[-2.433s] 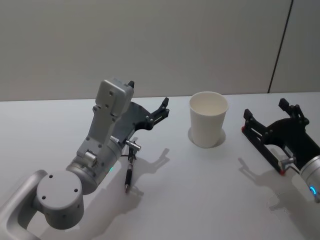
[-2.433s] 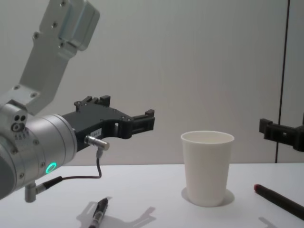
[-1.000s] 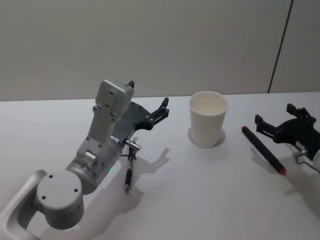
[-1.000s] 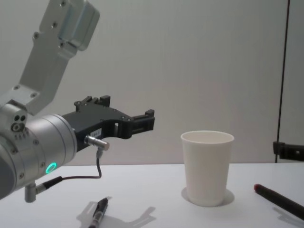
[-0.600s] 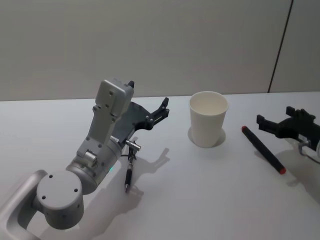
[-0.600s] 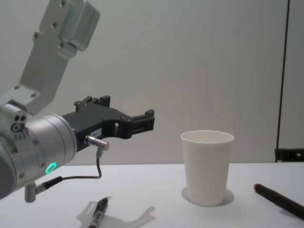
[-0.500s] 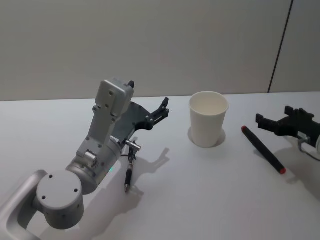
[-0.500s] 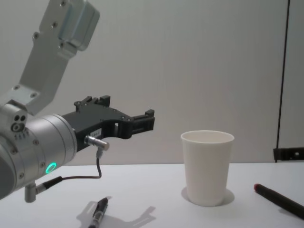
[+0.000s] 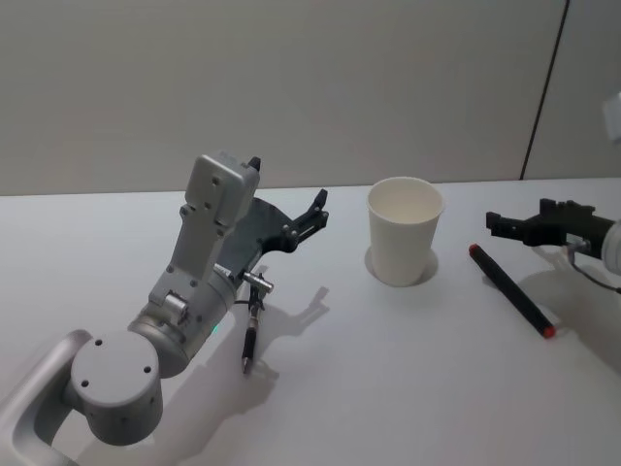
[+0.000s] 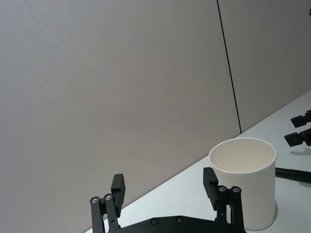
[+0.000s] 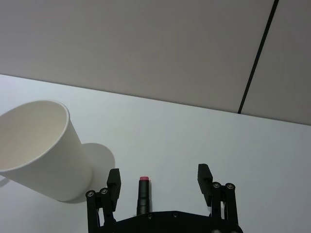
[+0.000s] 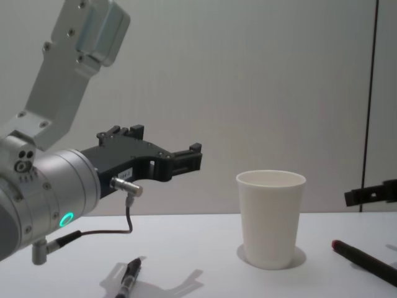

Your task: Place the pen into the pen holder.

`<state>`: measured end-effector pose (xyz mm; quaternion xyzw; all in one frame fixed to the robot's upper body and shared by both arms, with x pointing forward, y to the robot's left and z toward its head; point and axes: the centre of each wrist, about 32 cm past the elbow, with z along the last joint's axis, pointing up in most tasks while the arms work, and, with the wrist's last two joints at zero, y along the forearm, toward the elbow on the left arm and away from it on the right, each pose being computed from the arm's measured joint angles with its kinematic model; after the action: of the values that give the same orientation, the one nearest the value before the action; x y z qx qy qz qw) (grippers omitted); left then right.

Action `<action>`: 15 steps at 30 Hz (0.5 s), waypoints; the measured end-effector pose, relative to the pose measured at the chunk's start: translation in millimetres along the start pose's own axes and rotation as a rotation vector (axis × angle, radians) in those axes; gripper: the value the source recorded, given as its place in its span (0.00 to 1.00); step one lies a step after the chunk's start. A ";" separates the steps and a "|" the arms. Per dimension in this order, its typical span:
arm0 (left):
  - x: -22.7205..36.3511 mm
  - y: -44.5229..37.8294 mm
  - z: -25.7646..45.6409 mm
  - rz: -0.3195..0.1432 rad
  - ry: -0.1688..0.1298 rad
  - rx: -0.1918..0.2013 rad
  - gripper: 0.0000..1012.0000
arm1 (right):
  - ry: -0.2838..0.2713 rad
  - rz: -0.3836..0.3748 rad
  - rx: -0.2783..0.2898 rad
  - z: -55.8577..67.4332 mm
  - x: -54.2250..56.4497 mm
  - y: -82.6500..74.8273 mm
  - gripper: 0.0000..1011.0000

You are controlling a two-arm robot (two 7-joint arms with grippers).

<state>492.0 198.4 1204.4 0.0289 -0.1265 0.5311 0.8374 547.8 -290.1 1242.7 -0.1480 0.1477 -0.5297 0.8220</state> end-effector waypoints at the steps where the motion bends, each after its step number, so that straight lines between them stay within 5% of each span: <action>1: 0.0 0.0 0.0 0.000 0.000 0.000 0.99 | -0.006 0.000 -0.013 3.2 0.3 3.6 0.99; 15: 0.0 0.0 0.0 0.000 0.000 0.000 0.99 | -0.062 0.005 -0.093 5.2 -6.6 23.2 0.99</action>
<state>492.0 198.4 1204.4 0.0289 -0.1265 0.5310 0.8374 566.5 -274.5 1238.7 -0.2021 0.1471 -0.5153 0.8198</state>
